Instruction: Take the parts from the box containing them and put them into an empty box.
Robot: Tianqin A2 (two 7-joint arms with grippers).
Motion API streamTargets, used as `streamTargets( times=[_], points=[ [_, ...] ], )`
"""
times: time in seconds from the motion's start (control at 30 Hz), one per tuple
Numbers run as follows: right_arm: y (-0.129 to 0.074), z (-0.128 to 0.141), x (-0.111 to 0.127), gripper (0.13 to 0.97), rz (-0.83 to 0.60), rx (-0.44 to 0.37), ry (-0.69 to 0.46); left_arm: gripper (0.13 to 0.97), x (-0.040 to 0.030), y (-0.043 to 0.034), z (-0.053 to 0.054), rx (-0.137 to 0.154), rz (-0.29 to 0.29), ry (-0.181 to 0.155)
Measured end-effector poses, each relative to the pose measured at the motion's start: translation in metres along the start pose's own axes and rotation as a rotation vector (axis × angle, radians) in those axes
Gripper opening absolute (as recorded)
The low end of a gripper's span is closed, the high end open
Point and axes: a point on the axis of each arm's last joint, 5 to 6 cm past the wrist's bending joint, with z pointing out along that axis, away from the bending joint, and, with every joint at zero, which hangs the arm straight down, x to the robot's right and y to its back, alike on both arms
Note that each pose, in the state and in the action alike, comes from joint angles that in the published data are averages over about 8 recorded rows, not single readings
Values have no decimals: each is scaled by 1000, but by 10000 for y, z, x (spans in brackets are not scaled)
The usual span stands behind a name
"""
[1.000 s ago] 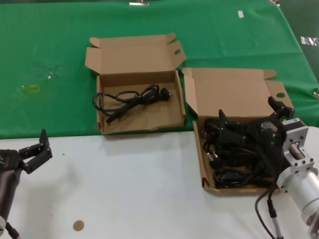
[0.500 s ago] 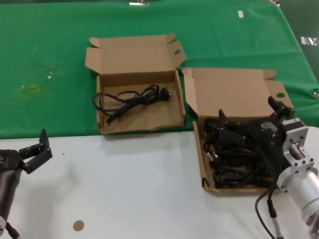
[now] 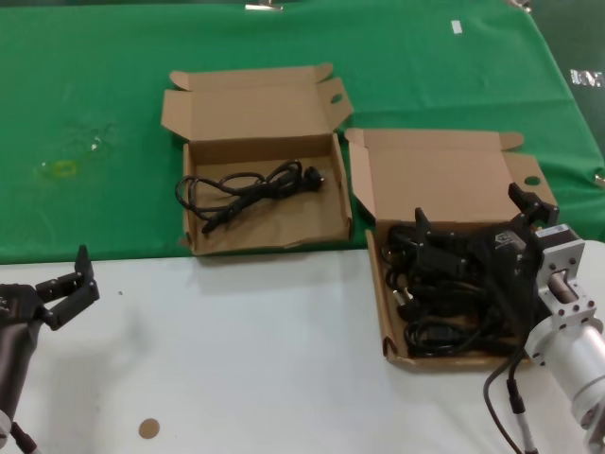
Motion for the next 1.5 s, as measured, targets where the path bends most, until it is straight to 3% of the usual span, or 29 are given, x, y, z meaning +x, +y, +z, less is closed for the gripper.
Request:
streamTargets(
  times=[1.5],
  points=[
    [0, 0, 0, 966, 0, 0, 0, 966, 0, 0, 0, 0, 0, 0]
  ],
)
